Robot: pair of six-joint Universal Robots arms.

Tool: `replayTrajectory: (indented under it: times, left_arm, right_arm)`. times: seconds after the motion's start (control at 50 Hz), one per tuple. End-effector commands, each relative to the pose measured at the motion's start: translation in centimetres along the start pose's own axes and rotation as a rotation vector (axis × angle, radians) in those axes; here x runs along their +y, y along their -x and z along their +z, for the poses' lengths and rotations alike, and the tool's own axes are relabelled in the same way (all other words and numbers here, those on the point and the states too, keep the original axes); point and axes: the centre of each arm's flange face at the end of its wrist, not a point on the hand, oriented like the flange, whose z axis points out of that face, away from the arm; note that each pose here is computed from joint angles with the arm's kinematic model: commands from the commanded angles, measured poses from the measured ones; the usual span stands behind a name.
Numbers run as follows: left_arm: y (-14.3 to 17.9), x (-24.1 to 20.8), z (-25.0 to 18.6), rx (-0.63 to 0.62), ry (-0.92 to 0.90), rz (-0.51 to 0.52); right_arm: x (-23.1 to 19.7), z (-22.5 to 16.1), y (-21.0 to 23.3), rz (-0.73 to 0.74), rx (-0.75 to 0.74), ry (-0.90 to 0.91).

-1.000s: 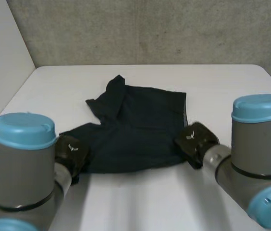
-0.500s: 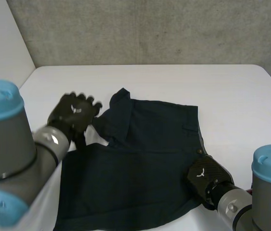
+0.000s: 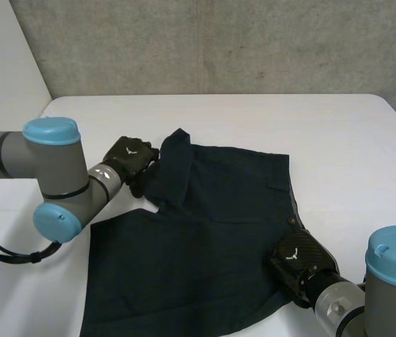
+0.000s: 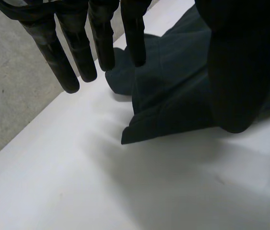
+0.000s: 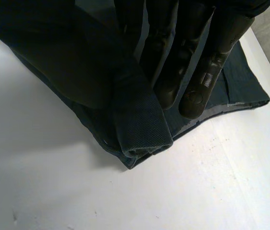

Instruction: Fold the shorts.

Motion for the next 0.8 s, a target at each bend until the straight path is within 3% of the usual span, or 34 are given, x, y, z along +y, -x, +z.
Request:
replayTrajectory:
  times: [0.02,0.3,0.5,0.68,0.8]
  left_arm:
    - [-0.3,1.0,1.6,0.0,0.001,0.001]
    - [-0.1,1.8,2.1,-0.022,0.029,0.02]
    - [1.4,1.7,-0.1,-0.251,0.16,0.026]
    - [-0.8,0.9,-1.3,-0.228,0.174,0.046]
    - [-0.1,1.2,-1.8,-0.305,0.235,0.046]
  right_arm:
    - [0.1,0.0,0.0,0.006,-0.002,0.003]
    - [0.3,0.2,0.2,0.006,-0.004,0.007]
    - [0.3,0.2,0.2,0.006,-0.004,0.007]
    - [0.3,0.2,0.3,0.006,-0.005,0.008]
    - [0.4,0.2,0.3,0.006,-0.006,0.01]
